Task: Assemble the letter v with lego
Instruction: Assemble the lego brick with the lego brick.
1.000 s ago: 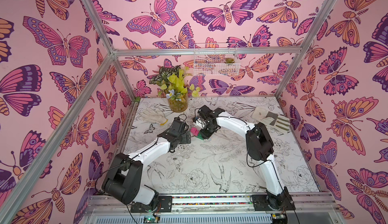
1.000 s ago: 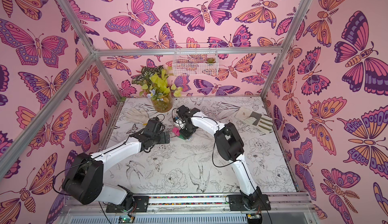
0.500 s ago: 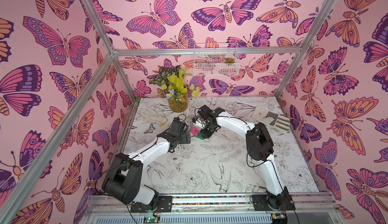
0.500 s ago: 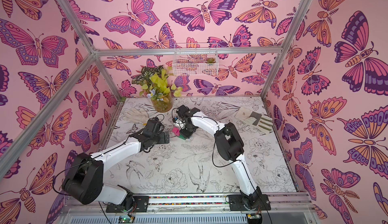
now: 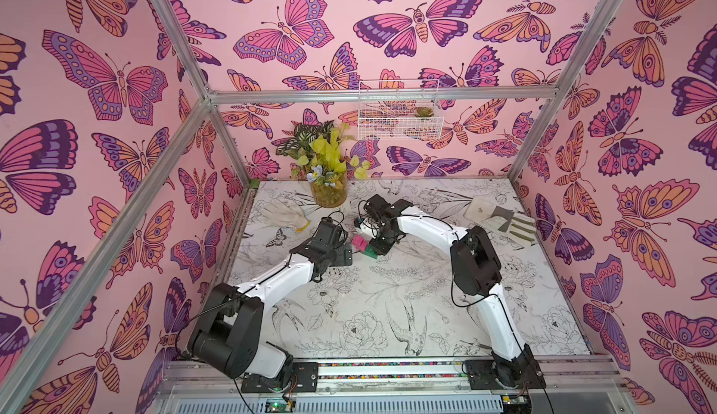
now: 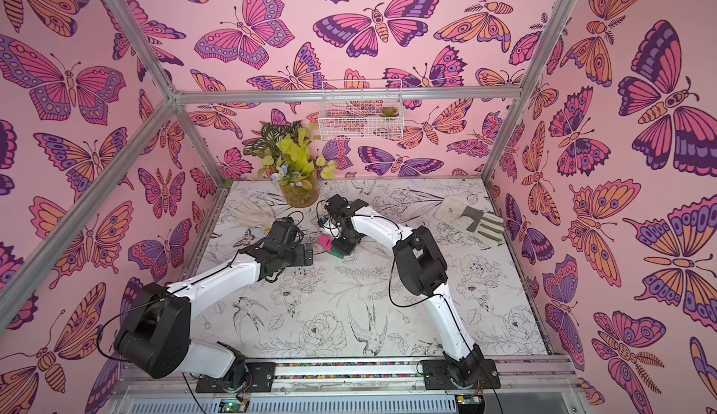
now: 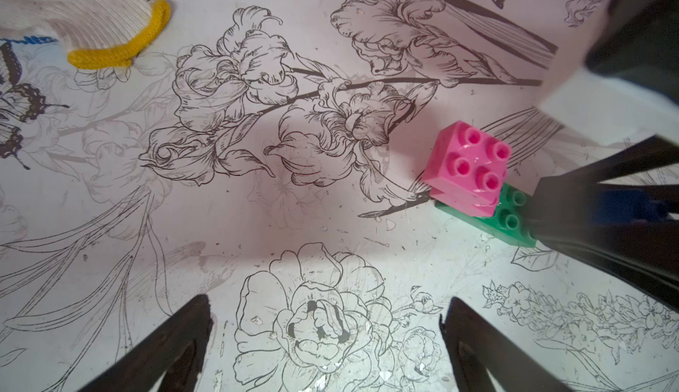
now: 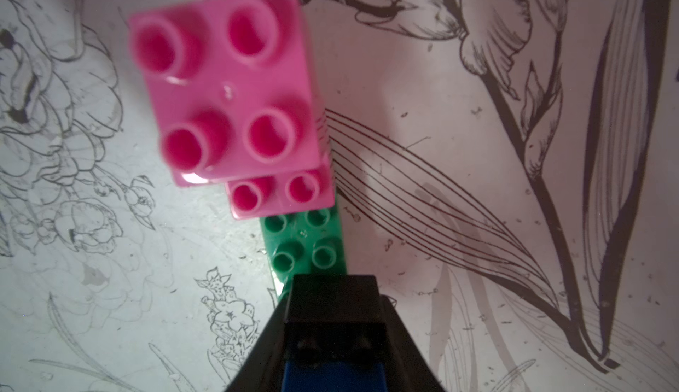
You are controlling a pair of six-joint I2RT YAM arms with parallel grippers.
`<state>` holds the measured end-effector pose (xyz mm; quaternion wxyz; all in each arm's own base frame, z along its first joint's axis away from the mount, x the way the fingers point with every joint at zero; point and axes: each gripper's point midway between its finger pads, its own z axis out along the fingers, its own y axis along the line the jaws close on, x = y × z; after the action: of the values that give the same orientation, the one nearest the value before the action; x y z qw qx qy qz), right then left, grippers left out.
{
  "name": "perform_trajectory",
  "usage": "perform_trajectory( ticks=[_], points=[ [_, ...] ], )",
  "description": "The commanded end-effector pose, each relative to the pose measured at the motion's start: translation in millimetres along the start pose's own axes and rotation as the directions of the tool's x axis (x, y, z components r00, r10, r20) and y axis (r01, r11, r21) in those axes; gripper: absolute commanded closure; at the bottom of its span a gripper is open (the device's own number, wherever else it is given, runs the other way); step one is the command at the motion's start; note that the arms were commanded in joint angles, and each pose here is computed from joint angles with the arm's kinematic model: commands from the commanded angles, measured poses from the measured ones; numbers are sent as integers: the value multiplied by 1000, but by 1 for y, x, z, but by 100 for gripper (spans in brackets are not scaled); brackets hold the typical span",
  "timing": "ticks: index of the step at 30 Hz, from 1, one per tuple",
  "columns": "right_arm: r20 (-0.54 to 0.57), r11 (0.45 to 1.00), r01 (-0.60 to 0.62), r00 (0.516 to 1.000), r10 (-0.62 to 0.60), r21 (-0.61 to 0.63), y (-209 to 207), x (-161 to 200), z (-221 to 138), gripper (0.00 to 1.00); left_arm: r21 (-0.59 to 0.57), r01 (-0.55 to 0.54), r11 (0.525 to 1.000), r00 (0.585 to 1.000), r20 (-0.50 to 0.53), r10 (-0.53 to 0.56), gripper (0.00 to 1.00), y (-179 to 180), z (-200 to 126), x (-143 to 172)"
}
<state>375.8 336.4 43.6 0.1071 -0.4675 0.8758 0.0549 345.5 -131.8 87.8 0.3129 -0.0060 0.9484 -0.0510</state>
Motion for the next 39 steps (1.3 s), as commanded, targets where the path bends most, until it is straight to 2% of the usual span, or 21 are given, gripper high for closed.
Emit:
perform_trajectory(
  ticks=[1,18,22,32,39],
  points=[
    [-51,1000,24,998,-25,-16,7,9,13,83,11,-6,1000,1000,6,5,0,1,-2,0],
    [-122,998,60,991,-61,-15,19,27,19,83,14,-6,1000,1000,13,6,0,3,-9,1],
    [-119,999,43,992,-45,-24,21,28,19,83,21,-8,1000,1000,7,8,0,1,-9,1],
    [-200,999,-16,980,7,-41,27,47,16,83,23,-12,1000,1000,9,12,0,2,-14,2],
    [-185,997,-48,982,36,-62,31,41,17,83,18,-21,1000,1000,6,20,0,3,-16,2]
  ],
)
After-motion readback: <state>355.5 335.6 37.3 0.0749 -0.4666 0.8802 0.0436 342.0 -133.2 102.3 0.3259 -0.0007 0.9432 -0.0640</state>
